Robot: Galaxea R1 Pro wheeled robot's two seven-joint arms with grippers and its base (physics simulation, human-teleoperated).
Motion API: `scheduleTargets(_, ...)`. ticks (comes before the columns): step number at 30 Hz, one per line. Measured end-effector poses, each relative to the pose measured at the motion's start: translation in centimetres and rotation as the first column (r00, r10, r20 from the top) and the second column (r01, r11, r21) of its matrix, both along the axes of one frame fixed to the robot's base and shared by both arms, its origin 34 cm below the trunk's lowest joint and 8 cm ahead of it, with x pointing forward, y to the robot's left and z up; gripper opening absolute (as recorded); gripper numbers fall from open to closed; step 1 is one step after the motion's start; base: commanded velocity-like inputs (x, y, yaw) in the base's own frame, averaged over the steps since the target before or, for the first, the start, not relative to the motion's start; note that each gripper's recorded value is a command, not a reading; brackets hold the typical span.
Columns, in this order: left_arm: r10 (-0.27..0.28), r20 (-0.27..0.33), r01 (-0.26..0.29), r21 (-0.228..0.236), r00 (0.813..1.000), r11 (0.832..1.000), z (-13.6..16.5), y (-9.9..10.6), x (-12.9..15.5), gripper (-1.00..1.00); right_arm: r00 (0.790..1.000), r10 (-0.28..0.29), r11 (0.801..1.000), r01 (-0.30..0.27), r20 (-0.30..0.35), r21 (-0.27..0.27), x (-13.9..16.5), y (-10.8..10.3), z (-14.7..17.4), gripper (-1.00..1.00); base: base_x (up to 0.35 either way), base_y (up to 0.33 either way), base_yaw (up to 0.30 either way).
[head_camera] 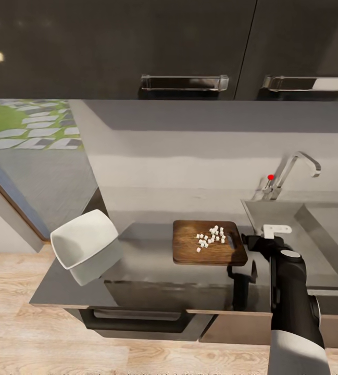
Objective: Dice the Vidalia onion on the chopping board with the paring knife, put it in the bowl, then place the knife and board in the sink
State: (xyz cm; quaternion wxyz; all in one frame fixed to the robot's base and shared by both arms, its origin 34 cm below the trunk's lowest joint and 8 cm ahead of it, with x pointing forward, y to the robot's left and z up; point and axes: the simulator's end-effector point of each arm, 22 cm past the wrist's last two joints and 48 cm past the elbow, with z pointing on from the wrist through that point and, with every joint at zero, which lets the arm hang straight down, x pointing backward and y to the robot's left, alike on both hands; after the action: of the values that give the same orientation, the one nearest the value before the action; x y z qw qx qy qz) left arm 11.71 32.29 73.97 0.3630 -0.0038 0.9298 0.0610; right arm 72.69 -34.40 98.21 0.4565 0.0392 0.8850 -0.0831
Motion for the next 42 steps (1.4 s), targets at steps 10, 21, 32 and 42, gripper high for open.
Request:
scheduleTargets(10, -0.001, -0.016, 0.001, 0.0, 1.0, 1.0, 0.0, 0.0, -0.4, 1.0, 1.0, 0.005, 1.0, -0.004, -0.03, 0.006, -0.2, 0.2, -1.6, 1.0, 0.0, 0.0, 0.0)
scheduleTargets(21, 0.0, -0.033, 0.0, 0.0, 0.999, 1.0, 0.0, 0.0, -0.9, 1.0, 0.999, 0.006, 1.0, -0.006, -0.048, 0.006, -0.2, 0.3, -2.7, 1.0, 0.0, 0.0, 0.0)
scheduleTargets(32, 0.0, -0.049, 0.0, 0.0, 0.999, 1.0, 0.0, 0.0, -1.3, 1.0, 0.998, 0.006, 1.0, -0.006, -0.065, 0.006, -0.3, 0.3, -3.8, 1.0, 0.056, 0.028, 0.0)
scheduleTargets(42, 0.0, -0.065, 0.0, 0.0, 0.998, 1.0, 0.0, 0.0, -1.7, 1.0, 0.996, 0.008, 1.0, -0.008, -0.088, 0.01, -0.5, 0.4, -5.1, 1.0, 0.133, 0.06, 0.0)
